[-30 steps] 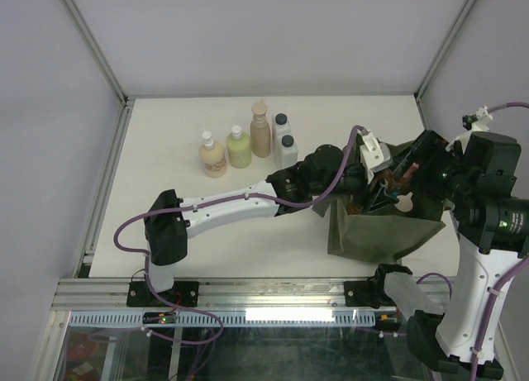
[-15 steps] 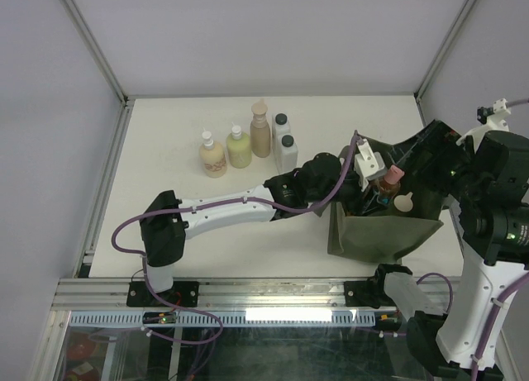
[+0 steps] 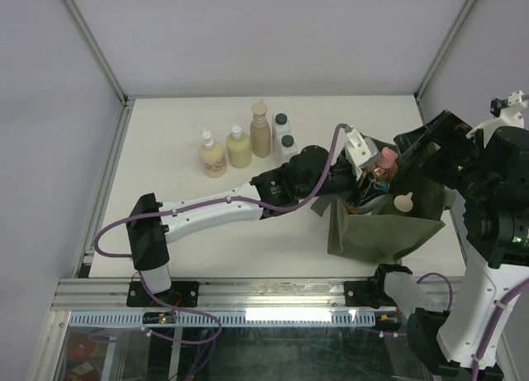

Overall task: Take the personal care products out of the canvas bag
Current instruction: Take out the care product from the canvas bag, then place the care product at the center of the board.

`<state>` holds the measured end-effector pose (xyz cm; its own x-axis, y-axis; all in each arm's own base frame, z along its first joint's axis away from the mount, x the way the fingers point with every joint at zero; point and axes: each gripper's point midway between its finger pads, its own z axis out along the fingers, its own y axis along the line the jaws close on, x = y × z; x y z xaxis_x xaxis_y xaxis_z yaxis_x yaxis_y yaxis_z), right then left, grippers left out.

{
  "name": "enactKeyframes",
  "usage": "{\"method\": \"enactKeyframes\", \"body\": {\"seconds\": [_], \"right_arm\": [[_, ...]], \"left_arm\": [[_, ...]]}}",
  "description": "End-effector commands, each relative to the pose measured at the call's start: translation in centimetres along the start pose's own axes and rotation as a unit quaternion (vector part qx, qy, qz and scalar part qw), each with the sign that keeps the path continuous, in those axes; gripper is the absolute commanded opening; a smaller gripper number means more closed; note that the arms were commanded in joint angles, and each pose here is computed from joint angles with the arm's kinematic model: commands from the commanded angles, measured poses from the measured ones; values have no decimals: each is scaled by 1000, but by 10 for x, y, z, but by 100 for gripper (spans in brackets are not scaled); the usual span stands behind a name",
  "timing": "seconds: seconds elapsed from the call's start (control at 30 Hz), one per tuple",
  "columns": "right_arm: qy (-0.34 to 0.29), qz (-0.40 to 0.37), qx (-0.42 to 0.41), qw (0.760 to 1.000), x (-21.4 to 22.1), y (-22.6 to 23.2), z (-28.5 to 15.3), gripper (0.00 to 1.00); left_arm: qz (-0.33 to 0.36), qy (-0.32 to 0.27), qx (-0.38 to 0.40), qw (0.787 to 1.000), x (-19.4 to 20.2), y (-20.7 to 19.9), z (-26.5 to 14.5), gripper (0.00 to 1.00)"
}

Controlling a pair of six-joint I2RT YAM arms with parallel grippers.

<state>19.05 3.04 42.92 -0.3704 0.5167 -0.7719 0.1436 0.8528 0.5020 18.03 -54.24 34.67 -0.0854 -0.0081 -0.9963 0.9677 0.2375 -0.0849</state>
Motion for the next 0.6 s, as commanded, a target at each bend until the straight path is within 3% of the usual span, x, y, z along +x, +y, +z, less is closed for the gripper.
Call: {"method": "enactKeyframes", "body": {"seconds": [0.0, 0.37, 0.57], "right_arm": [[-34, -6, -9, 999, -15, 5, 1, 93], [-88, 7, -51, 995, -51, 33, -14, 94], [-85, 5, -75, 994, -56, 44, -10, 95]], "left_arm": [[21, -249, -18, 968, -205, -13, -75, 2], [23, -274, -100, 956, -257, 13, -131, 2], [33, -249, -180, 951, -244, 39, -171, 3]]}}
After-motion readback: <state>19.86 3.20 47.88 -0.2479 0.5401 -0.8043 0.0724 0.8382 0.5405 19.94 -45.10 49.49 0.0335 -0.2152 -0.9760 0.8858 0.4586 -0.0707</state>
